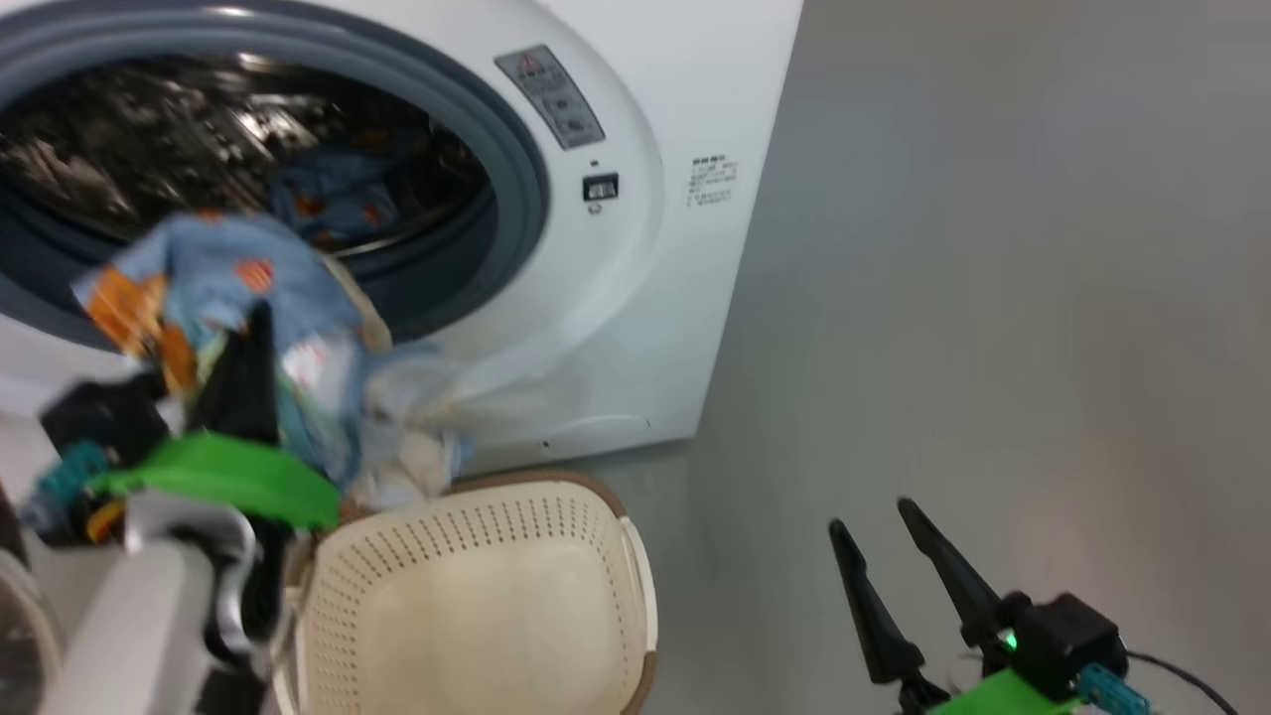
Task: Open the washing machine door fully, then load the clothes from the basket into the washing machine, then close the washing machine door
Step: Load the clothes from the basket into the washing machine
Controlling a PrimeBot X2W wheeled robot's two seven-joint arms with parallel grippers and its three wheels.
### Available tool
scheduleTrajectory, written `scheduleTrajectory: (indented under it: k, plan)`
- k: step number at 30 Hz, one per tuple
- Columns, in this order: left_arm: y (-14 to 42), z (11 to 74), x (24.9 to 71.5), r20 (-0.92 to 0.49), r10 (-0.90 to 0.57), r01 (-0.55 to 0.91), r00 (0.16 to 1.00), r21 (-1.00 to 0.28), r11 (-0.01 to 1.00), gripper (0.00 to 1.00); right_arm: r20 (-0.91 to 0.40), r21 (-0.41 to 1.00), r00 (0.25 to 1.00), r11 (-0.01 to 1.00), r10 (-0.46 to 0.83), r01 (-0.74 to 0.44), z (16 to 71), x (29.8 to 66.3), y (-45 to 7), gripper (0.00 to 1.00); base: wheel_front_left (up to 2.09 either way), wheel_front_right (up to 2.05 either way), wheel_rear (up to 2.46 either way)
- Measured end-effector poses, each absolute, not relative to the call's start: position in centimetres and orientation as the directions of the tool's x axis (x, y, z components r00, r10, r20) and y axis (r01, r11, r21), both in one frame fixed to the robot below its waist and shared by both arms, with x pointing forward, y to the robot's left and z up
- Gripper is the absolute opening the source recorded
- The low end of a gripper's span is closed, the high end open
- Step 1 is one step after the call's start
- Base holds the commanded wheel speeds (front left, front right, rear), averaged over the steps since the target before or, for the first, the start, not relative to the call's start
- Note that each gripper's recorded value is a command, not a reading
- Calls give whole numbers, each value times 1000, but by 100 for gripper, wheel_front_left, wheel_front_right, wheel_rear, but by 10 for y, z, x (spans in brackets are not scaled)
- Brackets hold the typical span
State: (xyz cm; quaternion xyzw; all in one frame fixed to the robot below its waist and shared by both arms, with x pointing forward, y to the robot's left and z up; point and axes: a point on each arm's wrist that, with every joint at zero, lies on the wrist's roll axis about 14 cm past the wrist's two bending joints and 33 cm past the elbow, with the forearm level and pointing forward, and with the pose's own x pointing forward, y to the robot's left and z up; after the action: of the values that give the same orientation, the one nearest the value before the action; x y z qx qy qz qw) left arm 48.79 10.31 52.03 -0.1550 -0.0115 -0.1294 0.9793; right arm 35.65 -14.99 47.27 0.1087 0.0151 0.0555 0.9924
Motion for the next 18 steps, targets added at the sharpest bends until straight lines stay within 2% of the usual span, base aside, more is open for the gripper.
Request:
scheduleTrajectory:
  k: [9, 18]
  plan:
    - [121, 489, 576, -2, -215, 210, 977, -221, 952, 0, -52, 231, 991, 967, 126, -110, 457, 389, -148, 100, 0, 0, 0]
    - [107, 469, 642, -1, -226, 222, 974, -187, 957, 0, -138, 231, 983, 969, 120, -86, 426, 396, -150, 100, 0, 0, 0]
